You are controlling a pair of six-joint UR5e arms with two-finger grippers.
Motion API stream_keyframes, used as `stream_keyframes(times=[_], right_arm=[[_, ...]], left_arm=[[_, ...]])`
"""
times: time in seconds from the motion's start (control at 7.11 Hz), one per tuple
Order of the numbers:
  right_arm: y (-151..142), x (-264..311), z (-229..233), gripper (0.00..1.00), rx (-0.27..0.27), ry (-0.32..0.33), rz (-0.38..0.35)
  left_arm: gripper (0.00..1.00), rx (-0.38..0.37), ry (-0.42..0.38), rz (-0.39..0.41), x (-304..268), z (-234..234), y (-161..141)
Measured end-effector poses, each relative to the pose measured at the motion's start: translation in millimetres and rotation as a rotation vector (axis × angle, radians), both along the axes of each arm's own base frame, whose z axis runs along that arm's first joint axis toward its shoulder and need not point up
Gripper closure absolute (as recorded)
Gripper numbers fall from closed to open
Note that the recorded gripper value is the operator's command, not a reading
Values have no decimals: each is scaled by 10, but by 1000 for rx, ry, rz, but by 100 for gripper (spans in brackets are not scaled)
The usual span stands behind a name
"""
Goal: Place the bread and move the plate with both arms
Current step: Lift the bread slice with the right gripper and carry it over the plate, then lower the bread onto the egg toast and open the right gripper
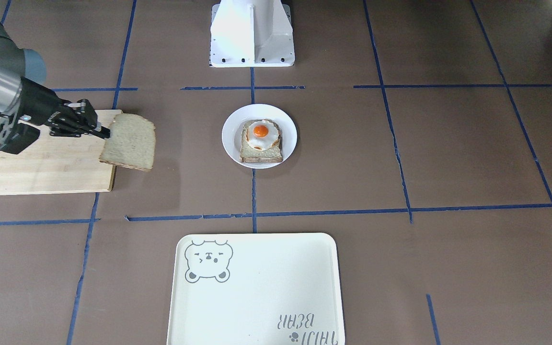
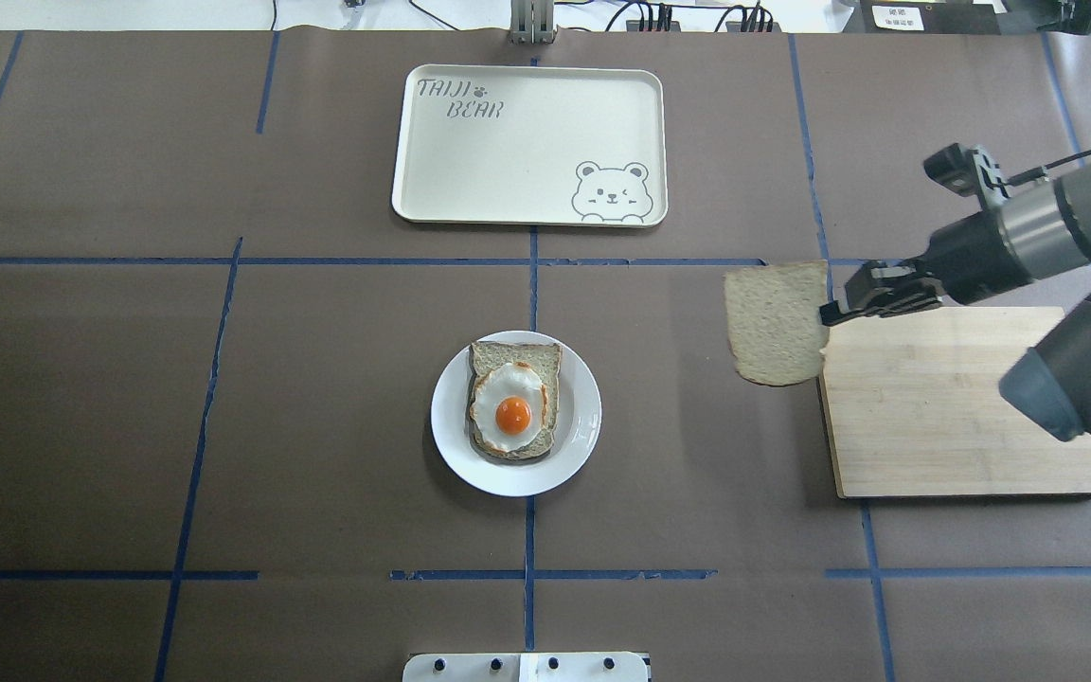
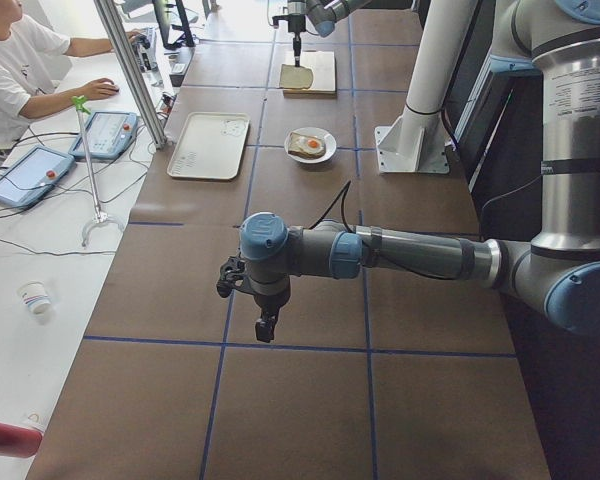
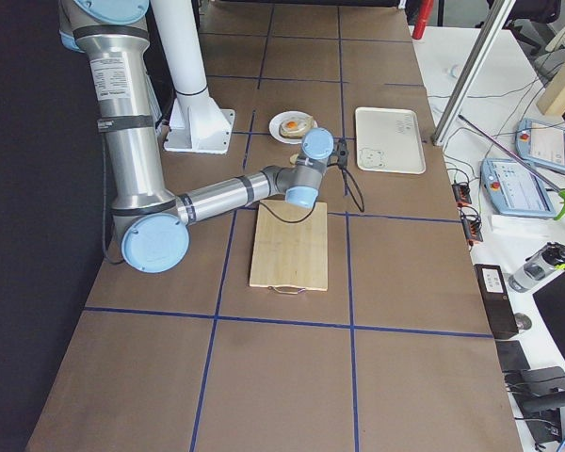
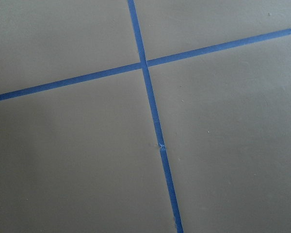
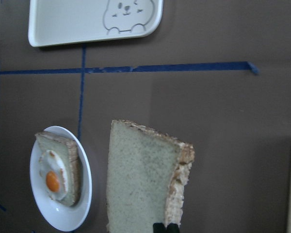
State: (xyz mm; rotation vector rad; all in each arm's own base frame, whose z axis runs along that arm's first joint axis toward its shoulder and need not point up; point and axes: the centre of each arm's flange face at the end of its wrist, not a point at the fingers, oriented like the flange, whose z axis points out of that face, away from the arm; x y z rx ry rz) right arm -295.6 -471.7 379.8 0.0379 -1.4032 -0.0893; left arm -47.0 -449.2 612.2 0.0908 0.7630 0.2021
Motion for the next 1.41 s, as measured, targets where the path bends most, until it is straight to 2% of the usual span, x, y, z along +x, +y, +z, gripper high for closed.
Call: stream_keyframes(times=[0.28,0.7,0.98,1.41], right_arm=[[-48,-741,-634,100,13,-51,-29],[363,-1748,-1261,100,23,-102,1],[609,-2132,-1325,100,24,-102,-2],[692,-2370,-1176,100,16,-70,3]], left_arm=[[0,-3,30,1,21,-14,6],[0,1,36,1,23,-38,7],[0,5,36,1,23,-58,6],[0,8,36,1,23,-78,5]])
